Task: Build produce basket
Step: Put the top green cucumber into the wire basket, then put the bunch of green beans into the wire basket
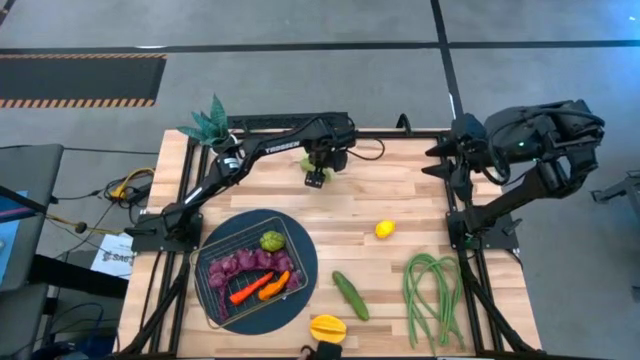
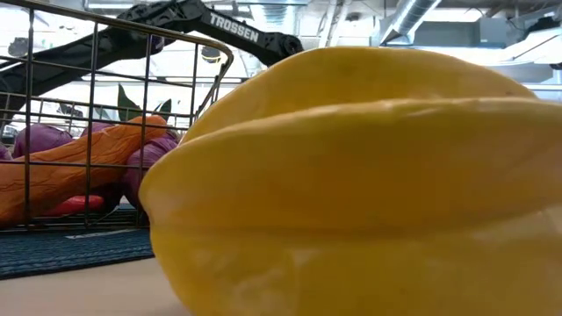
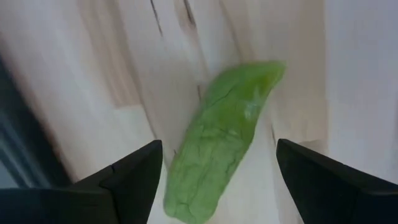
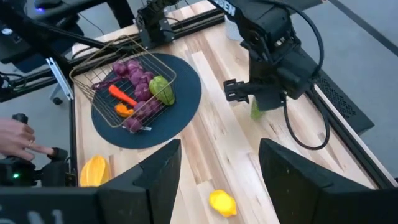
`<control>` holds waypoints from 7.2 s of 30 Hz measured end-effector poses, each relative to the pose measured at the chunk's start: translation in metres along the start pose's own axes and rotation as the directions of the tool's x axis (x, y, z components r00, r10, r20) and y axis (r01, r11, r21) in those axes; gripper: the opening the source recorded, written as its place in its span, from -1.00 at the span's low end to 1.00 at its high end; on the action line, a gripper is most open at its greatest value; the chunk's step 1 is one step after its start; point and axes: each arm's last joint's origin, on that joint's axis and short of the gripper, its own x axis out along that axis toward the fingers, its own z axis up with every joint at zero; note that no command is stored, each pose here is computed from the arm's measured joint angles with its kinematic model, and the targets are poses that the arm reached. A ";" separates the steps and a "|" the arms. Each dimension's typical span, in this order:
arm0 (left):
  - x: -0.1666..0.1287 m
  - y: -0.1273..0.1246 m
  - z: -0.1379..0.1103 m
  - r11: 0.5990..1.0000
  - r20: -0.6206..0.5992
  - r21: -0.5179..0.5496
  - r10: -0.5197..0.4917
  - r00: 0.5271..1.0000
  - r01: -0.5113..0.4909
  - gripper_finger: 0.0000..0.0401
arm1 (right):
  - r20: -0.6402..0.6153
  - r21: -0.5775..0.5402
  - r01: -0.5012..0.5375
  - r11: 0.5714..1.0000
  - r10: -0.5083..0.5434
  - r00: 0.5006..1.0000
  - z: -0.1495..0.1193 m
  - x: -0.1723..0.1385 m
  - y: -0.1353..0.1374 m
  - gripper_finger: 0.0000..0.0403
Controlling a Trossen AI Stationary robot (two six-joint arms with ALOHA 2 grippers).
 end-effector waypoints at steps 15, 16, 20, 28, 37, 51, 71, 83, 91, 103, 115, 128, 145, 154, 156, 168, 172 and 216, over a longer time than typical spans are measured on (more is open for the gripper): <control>0.026 0.005 0.002 1.000 -0.055 -0.012 0.028 0.998 -0.029 0.48 | -0.026 -0.028 -0.019 0.999 0.018 0.999 0.000 0.007 0.009 0.13; 0.026 0.005 0.002 0.999 -0.058 -0.021 0.030 0.998 -0.031 0.46 | -0.025 -0.028 -0.019 0.999 0.018 1.000 0.000 0.007 0.008 0.12; 0.025 0.002 0.004 0.997 -0.080 -0.045 0.051 0.996 -0.055 0.18 | -0.024 -0.031 -0.013 0.999 0.013 1.000 0.001 0.008 0.008 0.07; -0.008 -0.019 0.003 0.994 -0.126 -0.104 0.022 0.992 -0.035 -0.64 | -0.004 -0.045 0.059 0.997 -0.059 0.998 0.004 0.010 -0.001 -0.19; -0.137 -0.057 -0.025 0.958 0.083 -0.270 0.125 0.989 -0.098 -0.64 | 0.005 -0.014 0.137 0.990 -0.137 0.991 0.010 0.012 -0.016 -0.66; -0.258 -0.182 -0.109 0.786 0.308 -0.618 0.240 0.920 0.002 -0.64 | -0.033 0.046 0.080 0.996 -0.079 0.996 0.012 0.016 -0.023 -0.81; -0.177 -0.391 -0.151 0.769 0.212 -0.542 -0.266 0.941 0.339 -0.64 | -0.220 0.180 0.126 0.976 -0.085 0.972 0.029 0.093 -0.001 -0.82; -0.113 -0.404 -0.160 0.790 0.128 -0.584 -0.140 0.982 0.189 -0.64 | -0.347 0.207 0.080 0.975 -0.003 0.938 0.024 0.132 0.031 -0.83; -0.110 -0.378 -0.149 0.802 0.164 -0.588 -0.011 0.986 0.106 -0.64 | -0.334 0.201 0.042 0.979 0.028 0.942 0.019 0.120 0.038 -0.95; -0.107 -0.349 -0.133 0.780 0.190 -0.604 -0.057 0.980 0.163 -0.64 | -0.312 0.175 -0.009 0.985 0.064 0.948 0.015 0.103 0.043 -0.87; -0.108 -0.352 -0.130 0.753 0.223 -0.621 -0.095 0.970 0.217 0.19 | -0.320 0.116 -0.053 0.992 0.088 0.943 0.015 0.102 0.043 -0.82; -0.145 -0.349 -0.128 0.724 0.375 -0.649 0.037 0.926 0.234 0.32 | -0.467 0.174 -0.098 0.980 0.170 0.868 -0.018 0.108 0.086 -0.75; -0.167 -0.337 -0.141 0.773 0.453 -0.604 0.134 0.882 0.193 0.32 | -0.624 0.360 0.015 0.933 0.228 0.748 -0.150 0.232 0.181 -0.39; -0.166 -0.336 -0.143 0.789 0.439 -0.591 0.138 0.888 0.170 0.32 | -0.825 0.312 0.133 0.941 0.198 0.530 -0.196 0.303 0.191 0.03; -0.166 -0.336 -0.143 0.790 0.436 -0.590 0.138 0.890 0.167 0.32 | -0.854 0.294 0.158 0.943 0.185 0.486 -0.203 0.310 0.190 0.09; -0.166 -0.337 -0.143 0.789 0.437 -0.591 0.138 0.889 0.168 0.32 | -0.952 0.055 0.434 0.899 -0.084 0.296 -0.226 0.264 0.180 0.09; -0.166 -0.337 -0.142 0.789 0.440 -0.590 0.138 0.888 0.170 0.32 | -0.946 0.094 0.525 0.846 -0.089 0.313 -0.239 0.243 0.178 0.08; -0.171 -0.338 -0.133 0.756 0.531 -0.602 0.138 0.836 0.257 0.32 | -0.894 0.298 0.784 0.545 -0.129 0.430 -0.367 0.213 0.162 -0.91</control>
